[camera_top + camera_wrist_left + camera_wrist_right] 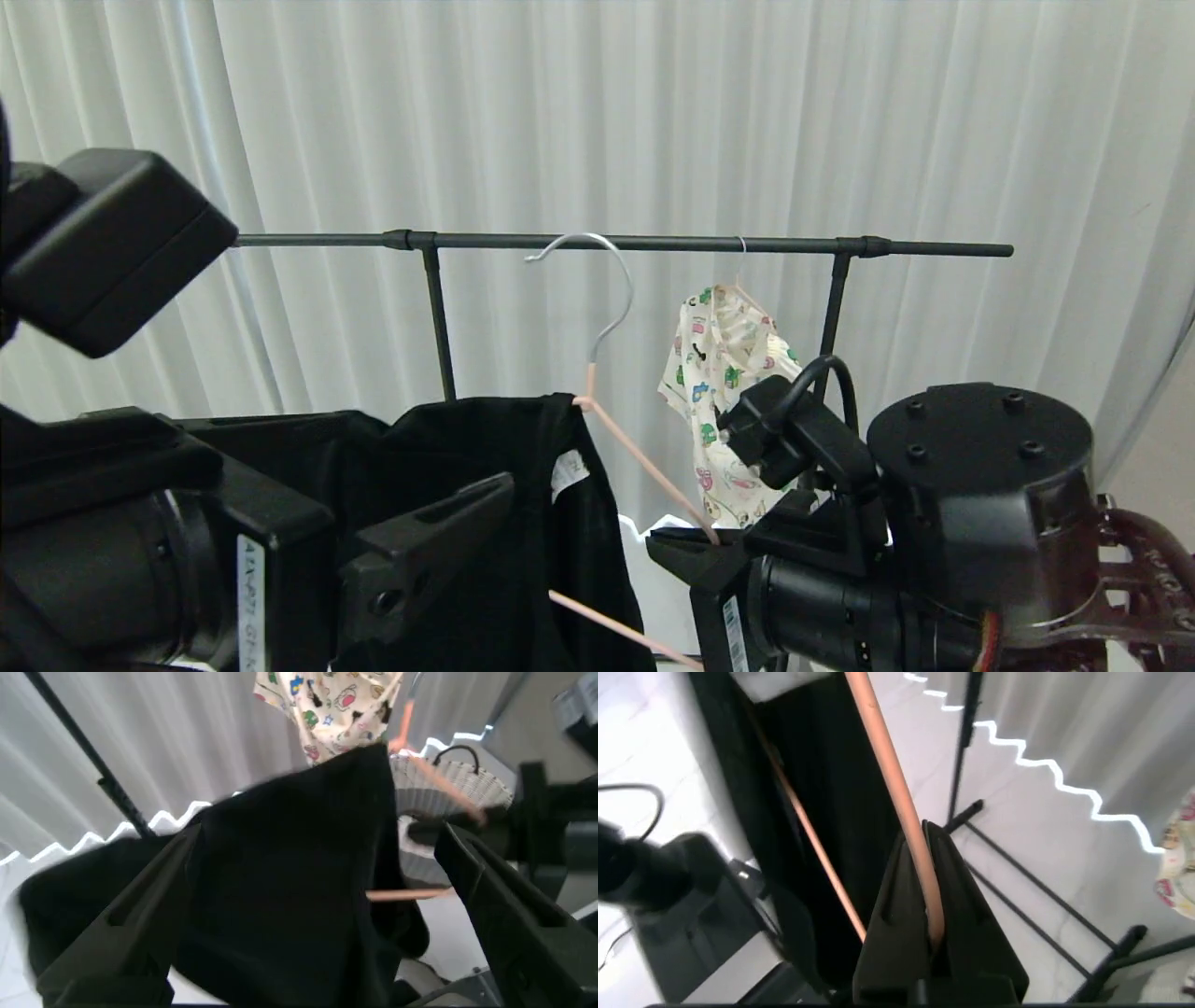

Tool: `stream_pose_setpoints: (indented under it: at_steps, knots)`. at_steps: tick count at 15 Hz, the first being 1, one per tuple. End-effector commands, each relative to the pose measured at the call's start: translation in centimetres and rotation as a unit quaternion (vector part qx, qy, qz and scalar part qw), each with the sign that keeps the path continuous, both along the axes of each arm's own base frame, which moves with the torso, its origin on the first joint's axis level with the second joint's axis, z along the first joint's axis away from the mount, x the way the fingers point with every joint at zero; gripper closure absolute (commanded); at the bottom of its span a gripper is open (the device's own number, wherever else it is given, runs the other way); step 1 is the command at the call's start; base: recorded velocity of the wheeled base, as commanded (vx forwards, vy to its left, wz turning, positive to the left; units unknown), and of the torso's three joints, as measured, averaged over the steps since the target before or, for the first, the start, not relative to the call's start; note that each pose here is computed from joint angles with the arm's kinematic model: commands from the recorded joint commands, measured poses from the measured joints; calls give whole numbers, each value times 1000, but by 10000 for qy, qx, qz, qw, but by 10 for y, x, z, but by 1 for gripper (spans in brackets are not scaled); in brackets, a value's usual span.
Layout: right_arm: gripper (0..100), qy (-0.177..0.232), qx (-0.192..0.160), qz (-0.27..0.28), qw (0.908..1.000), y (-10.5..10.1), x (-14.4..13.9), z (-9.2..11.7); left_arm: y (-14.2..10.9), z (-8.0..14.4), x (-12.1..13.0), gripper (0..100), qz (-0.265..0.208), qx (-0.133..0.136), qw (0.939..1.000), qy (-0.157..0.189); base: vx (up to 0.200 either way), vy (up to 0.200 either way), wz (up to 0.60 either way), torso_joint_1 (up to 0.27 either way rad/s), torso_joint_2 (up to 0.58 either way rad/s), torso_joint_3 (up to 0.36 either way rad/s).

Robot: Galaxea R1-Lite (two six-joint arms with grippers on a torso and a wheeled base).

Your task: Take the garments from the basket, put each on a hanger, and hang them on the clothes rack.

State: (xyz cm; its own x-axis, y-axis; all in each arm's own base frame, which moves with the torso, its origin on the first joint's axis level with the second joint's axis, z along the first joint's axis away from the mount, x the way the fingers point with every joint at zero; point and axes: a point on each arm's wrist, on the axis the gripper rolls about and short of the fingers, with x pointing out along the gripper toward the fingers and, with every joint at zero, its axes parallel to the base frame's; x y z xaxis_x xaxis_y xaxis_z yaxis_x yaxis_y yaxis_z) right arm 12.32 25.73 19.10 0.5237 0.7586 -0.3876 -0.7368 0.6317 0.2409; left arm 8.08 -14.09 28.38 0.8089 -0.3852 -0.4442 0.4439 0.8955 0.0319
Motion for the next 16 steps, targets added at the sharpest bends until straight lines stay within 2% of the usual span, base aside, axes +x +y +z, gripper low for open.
stream_pose_setpoints:
  at_steps: [1,3,6,7,8,9,10,12,14,16]
  knots:
    - [100,-88,150,-155,9997,-8,6,7,16,-3,-8,0,-33,-4,10000,-66,0,0,0,0,0,0]
    - [100,-204,240,-266,9992,-10,8,7,29,-13,-14,0,-144,218,9996,-126,0,0,0,0,0,0]
    - [100,-425,-102,-138,9990,-28,0,-2,55,-21,-26,0,-439,559,9965,-441,0,0,0,0,0,0]
    - [100,-465,-188,-80,9987,-36,-4,-5,62,-22,-30,0,-597,571,9954,-495,0,0,0,0,0,0]
    - [100,-510,-258,-25,9984,-43,-8,-7,69,-21,-35,0,-910,471,9934,-515,0,0,0,0,0,0]
    - [100,-548,-313,67,9980,-51,-13,-9,77,-19,-40,0,-1333,346,9890,-535,0,0,0,0,0,0]
    - [100,-548,-313,67,9980,-51,-13,-9,77,-19,-40,0,-1333,346,9890,-535,0,0,0,0,0,0]
    - [100,-728,-445,564,9948,-68,-29,-14,84,-25,-38,0,-1756,580,9812,-553,0,0,0,0,0,0]
    - [100,-819,-572,818,9916,-70,-40,-19,81,-24,-33,0,-2234,621,9708,-618,0,0,0,0,0,0]
    - [100,-972,-742,1089,9865,-71,-49,-24,73,-28,-24,0,-2602,707,9616,-516,0,0,0,0,0,0]
